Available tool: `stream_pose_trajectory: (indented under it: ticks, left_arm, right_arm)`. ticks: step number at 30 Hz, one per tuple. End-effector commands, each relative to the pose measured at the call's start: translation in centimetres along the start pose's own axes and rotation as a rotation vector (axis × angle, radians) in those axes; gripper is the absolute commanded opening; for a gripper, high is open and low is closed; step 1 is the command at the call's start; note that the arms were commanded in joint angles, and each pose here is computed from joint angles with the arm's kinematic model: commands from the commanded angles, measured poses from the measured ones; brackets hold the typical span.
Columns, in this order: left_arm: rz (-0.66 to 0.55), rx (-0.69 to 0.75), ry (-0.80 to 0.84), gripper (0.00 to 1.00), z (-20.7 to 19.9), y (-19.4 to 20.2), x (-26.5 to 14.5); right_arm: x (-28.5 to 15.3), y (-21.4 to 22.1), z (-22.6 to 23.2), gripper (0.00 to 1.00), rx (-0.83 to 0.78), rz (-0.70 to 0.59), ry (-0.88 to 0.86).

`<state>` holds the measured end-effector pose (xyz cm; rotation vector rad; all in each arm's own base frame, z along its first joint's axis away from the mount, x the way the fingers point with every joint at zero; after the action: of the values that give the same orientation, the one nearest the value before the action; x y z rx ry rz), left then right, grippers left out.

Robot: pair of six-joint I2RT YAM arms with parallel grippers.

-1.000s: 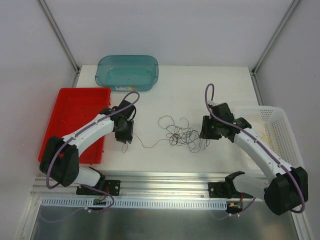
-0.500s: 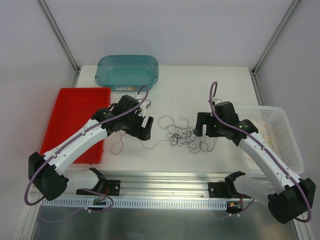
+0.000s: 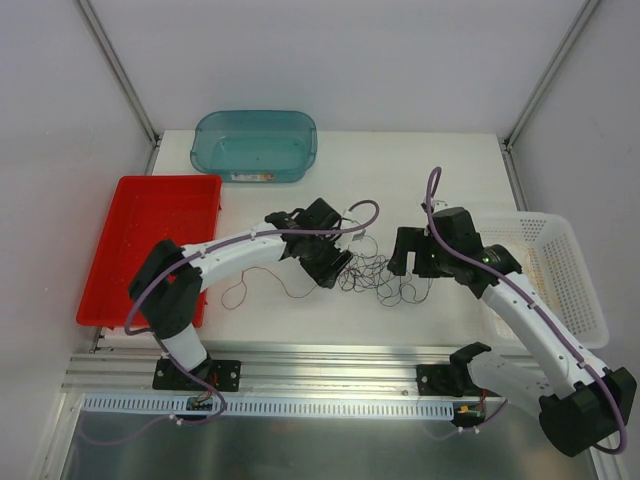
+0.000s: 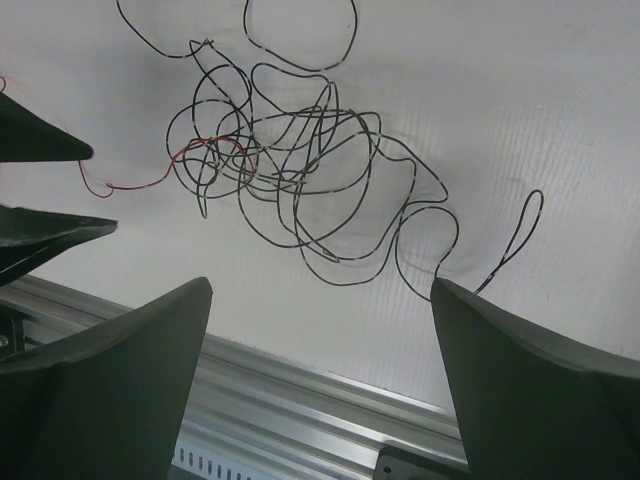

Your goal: Untangle the cables

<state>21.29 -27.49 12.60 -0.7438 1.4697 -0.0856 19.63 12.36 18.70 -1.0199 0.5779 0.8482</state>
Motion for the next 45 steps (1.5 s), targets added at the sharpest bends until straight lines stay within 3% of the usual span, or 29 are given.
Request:
stream_pose_trajectory:
  ticks: [1, 4, 7, 8, 10, 16, 27, 30, 33, 34, 36, 37, 40, 45]
  left_arm:
    - [-0.064, 0.085, 0.042, 0.5, 0.0, -1.9, 1.8]
    - [-0.036, 0.059, 0.069, 0.41, -0.2, -0.5, 3.6]
    - [-0.034, 0.029, 0.066, 0.26, -0.3, 0.4, 4.5]
    - [-0.052, 0.02, 0.066, 0.13, -0.3, 0.2, 4.4]
    - [-0.053, 0.004, 0.079, 0.02, -0.7, 0.6, 4.4]
    - [-0.154, 0.014, 0.091, 0.0, -2.1, -0.1, 1.3]
    - [-0.224, -0.058, 0.092, 0.0, -3.2, 0.2, -1.3]
    - [-0.257, -0.058, 0.084, 0.0, -3.3, -0.2, -2.2]
    - [-0.3, -0.052, 0.063, 0.0, -3.3, -0.7, -3.5]
    - [-0.309, -0.054, 0.046, 0.0, -3.2, -0.8, -3.9]
    - [-0.36, -0.054, 0.014, 0.0, -3.2, -1.3, -5.5]
    - [-0.389, -0.062, -0.031, 0.0, -2.8, -1.5, -6.6]
    - [-0.459, -0.089, -0.101, 0.0, -2.0, -1.8, -9.2]
    - [-0.598, -0.235, -0.212, 0.0, 1.2, -1.3, -15.1]
  right_arm:
    - [-0.1, 0.2, 0.7, 0.96, 0.046, -0.01, -0.045]
    - [0.5, 0.4, 0.8, 0.96, 0.074, -0.012, -0.062]
    - [1.3, 0.7, 1.0, 0.96, 0.105, -0.006, -0.087]
    - [1.7, 0.9, 1.1, 0.96, 0.123, 0.003, -0.091]
    - [2.5, 1.1, 1.4, 0.96, 0.136, 0.006, -0.121]
    - [4.9, 1.1, 2.4, 0.96, 0.153, 0.011, -0.162]
    - [10.4, 2.1, 5.3, 0.94, 0.153, 0.09, -0.108]
    - [12.1, 2.9, 5.4, 0.86, 0.176, 0.115, -0.096]
    - [13.2, 3.5, 5.2, 0.66, 0.189, 0.134, -0.078]
    - [13.5, 3.5, 5.1, 0.51, 0.189, 0.134, -0.07]
    - [13.8, 3.8, 4.7, 0.36, 0.188, 0.138, -0.045]
    - [13.8, 3.7, 4.2, 0.21, 0.179, 0.126, -0.021]
    - [13.3, 3.2, 2.8, 0.01, 0.159, 0.097, 0.035]
    - [11.6, 0.9, -1.6, 0.01, 0.2, 0.026, 0.156]
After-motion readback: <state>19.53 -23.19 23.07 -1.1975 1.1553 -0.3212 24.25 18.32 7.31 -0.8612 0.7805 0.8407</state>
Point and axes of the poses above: each gripper's point midway between its finger pads, its own x axis out along the fingers, its own z axis along the line the jaws close on, y = z × x, the point moved 4 cm from there along -x, back along the fingers, and after that the axes turned 14 degrees about x, right-handed, at the moved point
